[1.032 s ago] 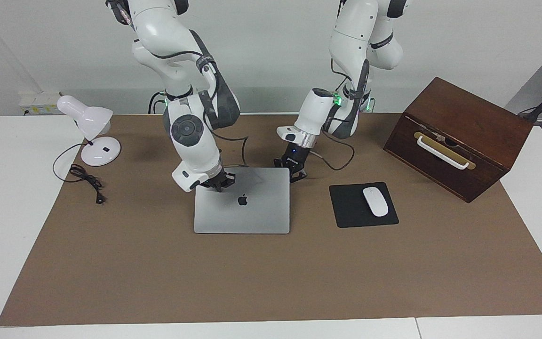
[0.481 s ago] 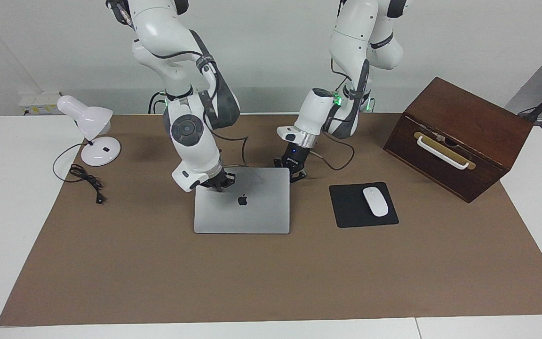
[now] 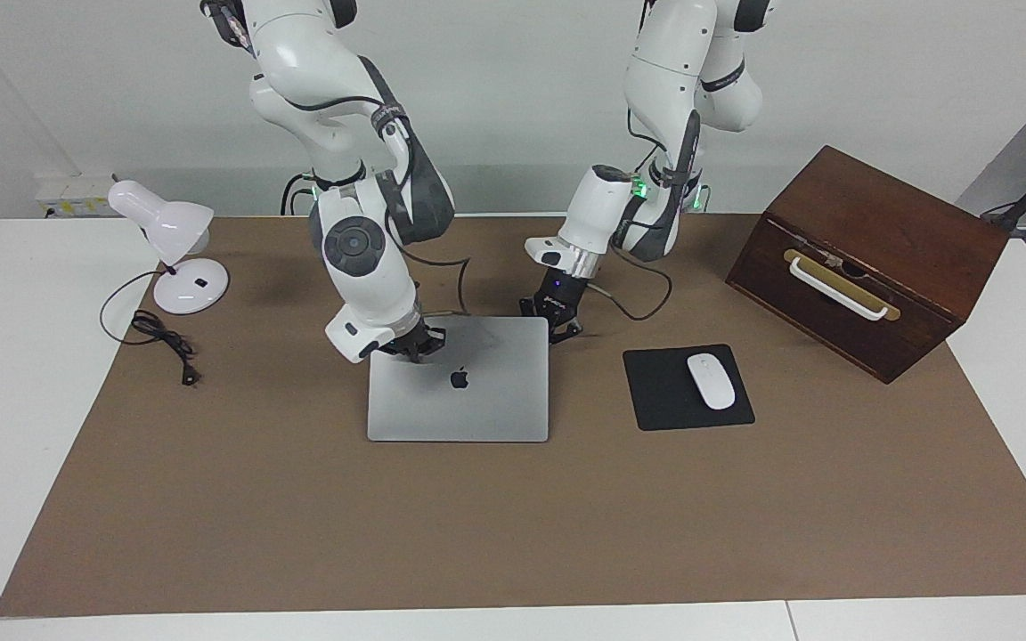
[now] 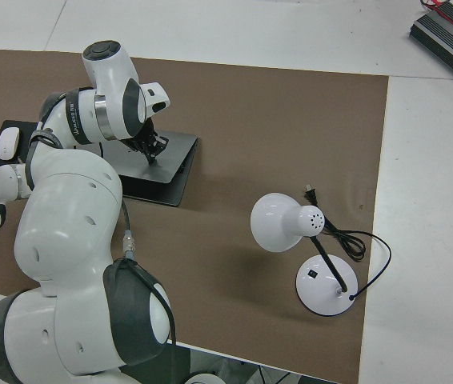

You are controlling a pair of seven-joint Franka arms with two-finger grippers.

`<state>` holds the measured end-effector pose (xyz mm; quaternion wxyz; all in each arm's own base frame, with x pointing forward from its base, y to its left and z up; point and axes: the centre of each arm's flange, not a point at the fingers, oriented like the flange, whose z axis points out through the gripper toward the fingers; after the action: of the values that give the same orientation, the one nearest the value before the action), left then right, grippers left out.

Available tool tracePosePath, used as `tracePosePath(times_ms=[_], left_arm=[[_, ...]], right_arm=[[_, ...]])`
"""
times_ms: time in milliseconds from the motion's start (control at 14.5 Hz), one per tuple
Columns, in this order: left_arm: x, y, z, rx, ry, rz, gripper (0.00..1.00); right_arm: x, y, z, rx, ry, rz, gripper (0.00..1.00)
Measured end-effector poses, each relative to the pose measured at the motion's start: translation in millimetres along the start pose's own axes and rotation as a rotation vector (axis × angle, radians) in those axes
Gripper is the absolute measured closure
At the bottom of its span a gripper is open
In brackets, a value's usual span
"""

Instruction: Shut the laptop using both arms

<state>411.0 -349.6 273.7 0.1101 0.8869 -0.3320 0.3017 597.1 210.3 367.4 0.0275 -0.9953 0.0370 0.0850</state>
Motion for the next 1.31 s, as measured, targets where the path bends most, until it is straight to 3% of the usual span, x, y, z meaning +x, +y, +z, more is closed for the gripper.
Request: tracePosePath(times_ms=[1307], left_arm=[[-4.0,0.2,-2.8,0.0,0.001,0.0,0.99]], right_arm=[[-2.8,-6.8,9.4,0.026,0.009,0.001,0.99]])
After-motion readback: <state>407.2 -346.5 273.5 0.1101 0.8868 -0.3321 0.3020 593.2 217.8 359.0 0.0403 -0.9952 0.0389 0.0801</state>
